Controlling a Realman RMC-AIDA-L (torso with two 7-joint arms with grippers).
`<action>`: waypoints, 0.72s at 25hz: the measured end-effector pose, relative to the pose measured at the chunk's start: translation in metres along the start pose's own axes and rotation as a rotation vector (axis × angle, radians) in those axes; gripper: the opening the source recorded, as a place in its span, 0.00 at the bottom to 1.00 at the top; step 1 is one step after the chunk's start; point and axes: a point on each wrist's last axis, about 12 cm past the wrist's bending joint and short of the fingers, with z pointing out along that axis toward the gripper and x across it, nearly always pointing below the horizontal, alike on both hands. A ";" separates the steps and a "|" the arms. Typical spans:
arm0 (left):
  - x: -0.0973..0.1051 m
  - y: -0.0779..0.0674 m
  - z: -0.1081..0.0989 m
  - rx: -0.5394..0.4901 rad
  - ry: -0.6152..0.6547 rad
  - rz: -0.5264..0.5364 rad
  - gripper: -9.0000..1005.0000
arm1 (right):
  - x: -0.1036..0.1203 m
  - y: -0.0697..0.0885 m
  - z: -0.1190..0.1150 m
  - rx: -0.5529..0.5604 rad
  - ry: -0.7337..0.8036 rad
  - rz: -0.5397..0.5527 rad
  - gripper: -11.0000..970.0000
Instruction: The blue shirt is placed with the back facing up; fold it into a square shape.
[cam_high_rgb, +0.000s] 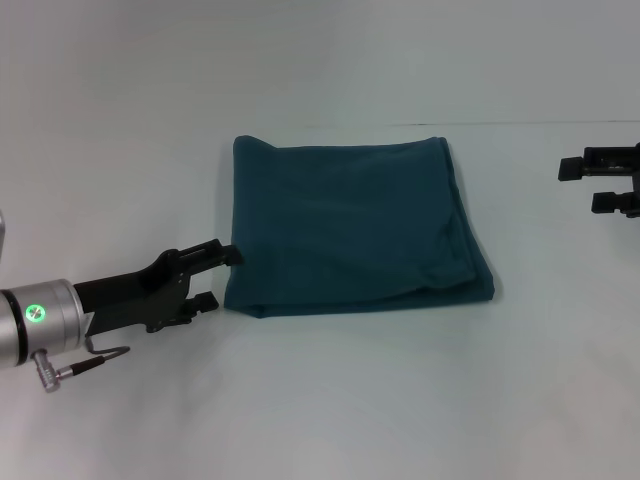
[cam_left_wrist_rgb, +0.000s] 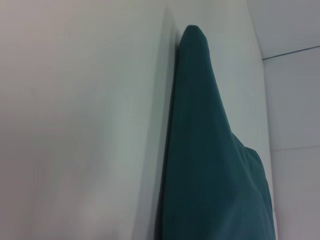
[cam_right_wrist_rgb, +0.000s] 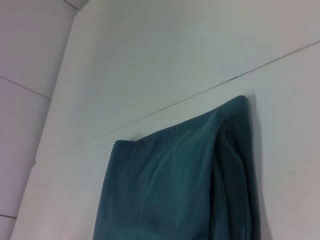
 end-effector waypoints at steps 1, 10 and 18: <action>0.000 0.000 0.000 -0.001 -0.001 0.000 0.90 | 0.000 0.000 0.000 0.000 0.000 -0.001 0.97; 0.000 0.000 0.000 0.001 0.003 0.000 0.90 | -0.002 0.004 0.001 -0.007 0.009 -0.010 0.97; 0.000 -0.001 -0.001 0.007 0.009 0.005 0.90 | -0.002 0.006 0.001 -0.014 0.013 -0.005 0.97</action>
